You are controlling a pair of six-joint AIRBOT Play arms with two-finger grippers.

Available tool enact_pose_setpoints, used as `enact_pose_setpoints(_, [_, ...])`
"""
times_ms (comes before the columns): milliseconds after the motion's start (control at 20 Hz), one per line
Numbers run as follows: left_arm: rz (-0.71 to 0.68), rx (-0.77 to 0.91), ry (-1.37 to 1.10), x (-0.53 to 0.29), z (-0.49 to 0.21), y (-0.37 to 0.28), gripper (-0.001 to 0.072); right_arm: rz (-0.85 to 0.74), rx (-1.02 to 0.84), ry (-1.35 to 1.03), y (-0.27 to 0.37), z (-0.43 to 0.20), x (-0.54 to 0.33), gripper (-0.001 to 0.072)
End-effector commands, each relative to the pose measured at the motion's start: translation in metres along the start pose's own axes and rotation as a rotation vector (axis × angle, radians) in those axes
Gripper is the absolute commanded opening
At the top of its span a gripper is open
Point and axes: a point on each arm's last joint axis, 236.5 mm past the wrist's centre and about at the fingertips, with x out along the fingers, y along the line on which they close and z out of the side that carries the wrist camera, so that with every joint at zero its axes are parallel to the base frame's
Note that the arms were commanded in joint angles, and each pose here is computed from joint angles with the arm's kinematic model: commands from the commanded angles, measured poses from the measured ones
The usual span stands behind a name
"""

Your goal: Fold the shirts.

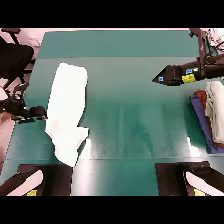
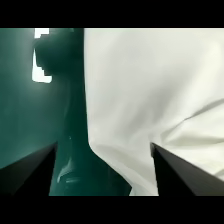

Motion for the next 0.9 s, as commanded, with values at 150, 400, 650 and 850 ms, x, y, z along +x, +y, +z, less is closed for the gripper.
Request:
enact_pose_setpoints(150, [-0.115,-0.113,0.086,0.037,-0.014,0.002,0.0702,0.0,-0.003,-0.017,-0.001,0.005,0.003,0.0276])
enact_pose_setpoints(400, [-0.131,-0.129,0.159,0.068,-0.043,0.001,0.0702,0.009,0.03,0.042,-0.008,-0.001,0.017,0.0276])
enact_pose_setpoints(650, [-0.152,-0.15,0.186,0.079,-0.056,-0.004,0.0633,0.009,0.062,0.06,-0.011,-0.003,0.021,0.0276])
enact_pose_setpoints(850, [-0.249,-0.114,0.145,0.076,-0.047,-0.025,0.0025,0.009,0.055,0.045,-0.008,-0.002,0.017,0.0275])
